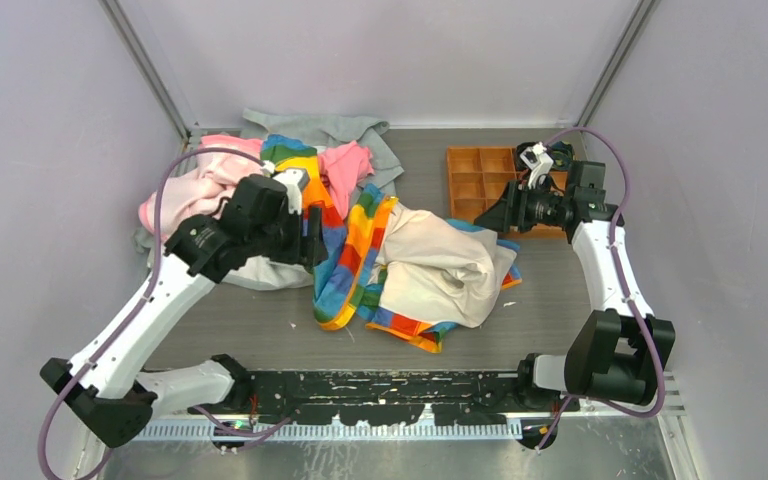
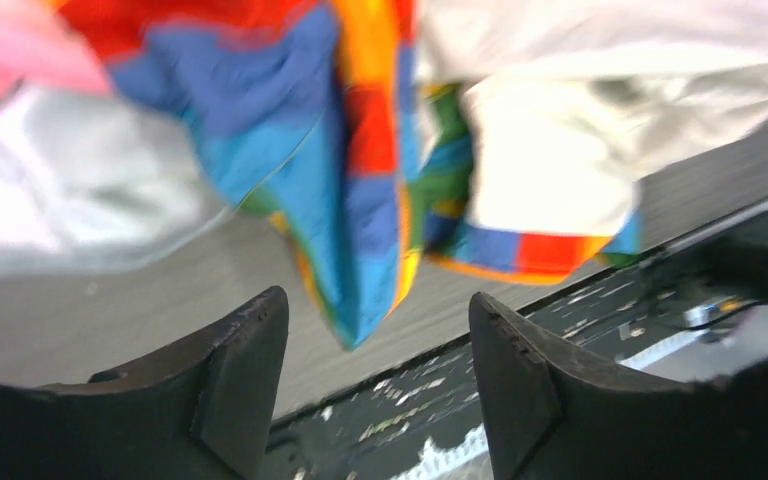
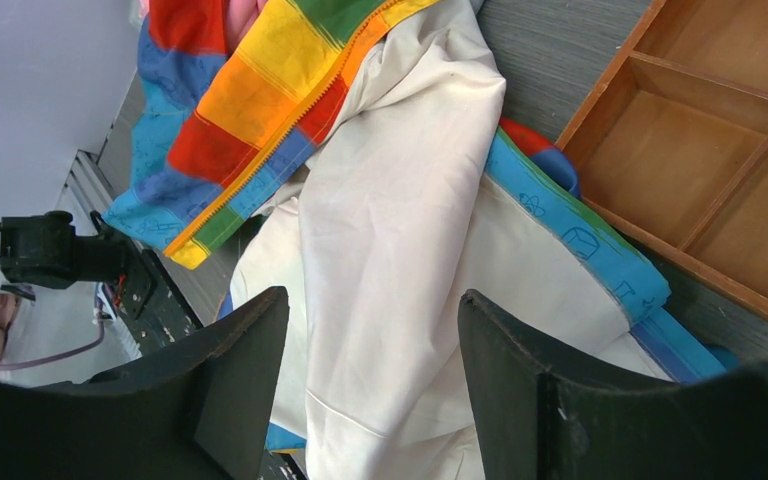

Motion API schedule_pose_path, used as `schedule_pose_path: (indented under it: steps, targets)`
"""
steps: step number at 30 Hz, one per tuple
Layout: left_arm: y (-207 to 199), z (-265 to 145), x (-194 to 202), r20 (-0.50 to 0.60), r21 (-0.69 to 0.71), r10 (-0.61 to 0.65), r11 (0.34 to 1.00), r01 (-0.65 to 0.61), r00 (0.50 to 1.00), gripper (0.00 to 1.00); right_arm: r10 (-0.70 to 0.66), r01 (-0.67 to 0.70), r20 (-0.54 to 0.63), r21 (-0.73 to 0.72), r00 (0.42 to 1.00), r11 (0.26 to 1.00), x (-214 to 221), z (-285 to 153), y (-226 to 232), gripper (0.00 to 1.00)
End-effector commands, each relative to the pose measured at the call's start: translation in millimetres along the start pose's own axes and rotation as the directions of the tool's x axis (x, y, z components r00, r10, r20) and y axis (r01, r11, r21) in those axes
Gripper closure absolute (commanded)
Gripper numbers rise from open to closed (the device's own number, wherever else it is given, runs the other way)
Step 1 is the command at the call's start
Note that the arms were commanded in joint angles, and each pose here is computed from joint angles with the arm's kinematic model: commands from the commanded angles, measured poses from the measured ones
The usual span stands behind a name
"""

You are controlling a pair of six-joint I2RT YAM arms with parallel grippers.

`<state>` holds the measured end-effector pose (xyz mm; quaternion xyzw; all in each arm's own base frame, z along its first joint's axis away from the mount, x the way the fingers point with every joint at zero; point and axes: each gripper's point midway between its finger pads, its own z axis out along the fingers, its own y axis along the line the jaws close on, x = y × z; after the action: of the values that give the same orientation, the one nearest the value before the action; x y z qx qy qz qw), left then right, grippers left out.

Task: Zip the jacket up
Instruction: Flatten out the jacket at the center of the board.

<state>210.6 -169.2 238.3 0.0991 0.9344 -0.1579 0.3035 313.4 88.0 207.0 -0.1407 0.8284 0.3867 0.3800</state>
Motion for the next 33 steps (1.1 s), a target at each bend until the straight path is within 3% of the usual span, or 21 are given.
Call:
schedule_pose_path:
  steps: [1, 5, 8, 11, 16, 23, 26, 33]
  targets:
    - [-64.8, -3.1, -65.6, 0.211, 0.289, 0.039, 0.952, -0.1, 0.977, 0.29, -0.055, 0.055, 0.015, -0.014, 0.998, 0.998, -9.3, 0.0, 4.0, 0.32]
    - [-85.8, 45.7, -100.5, 0.174, 0.297, 0.081, 0.946, -0.131, 0.981, 0.25, -0.065, 0.065, 0.011, -0.003, 0.998, 0.998, -9.1, -1.2, 3.5, 0.32]
    - [-65.0, 88.5, -132.5, 0.151, 0.099, 0.111, 0.987, -0.127, 0.982, 0.24, -0.068, 0.068, 0.009, 0.002, 0.998, 0.998, -8.4, -1.5, 2.9, 0.32]
    - [-32.9, 139.0, -141.0, 0.042, -0.129, 0.159, 0.98, -0.153, 0.986, 0.23, -0.068, 0.068, 0.008, 0.003, 0.998, 0.998, -8.7, -1.7, 2.5, 0.32]
    - [-11.8, 188.6, -138.6, -0.14, -0.246, 0.266, 0.924, -0.293, 0.954, 0.21, -0.063, 0.063, 0.003, -0.002, 0.998, 0.998, -8.1, -0.7, 2.0, 0.32]
    - [4.4, 233.3, -132.0, -0.247, -0.269, 0.374, 0.86, -0.434, 0.894, 0.18, -0.059, 0.059, -0.003, -0.002, 0.998, 0.998, -7.5, -0.8, 1.5, 0.32]
    - [2.6, 244.8, -122.9, -0.268, -0.218, 0.377, 0.873, -0.437, 0.887, 0.2, -0.06, 0.06, -0.004, -0.001, 0.998, 0.998, -7.5, -0.5, 0.8, 0.32]
    - [-12.0, 258.4, -115.9, -0.251, -0.058, 0.307, 0.942, -0.33, 0.918, 0.36, -0.059, 0.059, -0.009, 0.004, 0.998, 0.998, -6.6, -0.3, -0.7, 0.32]
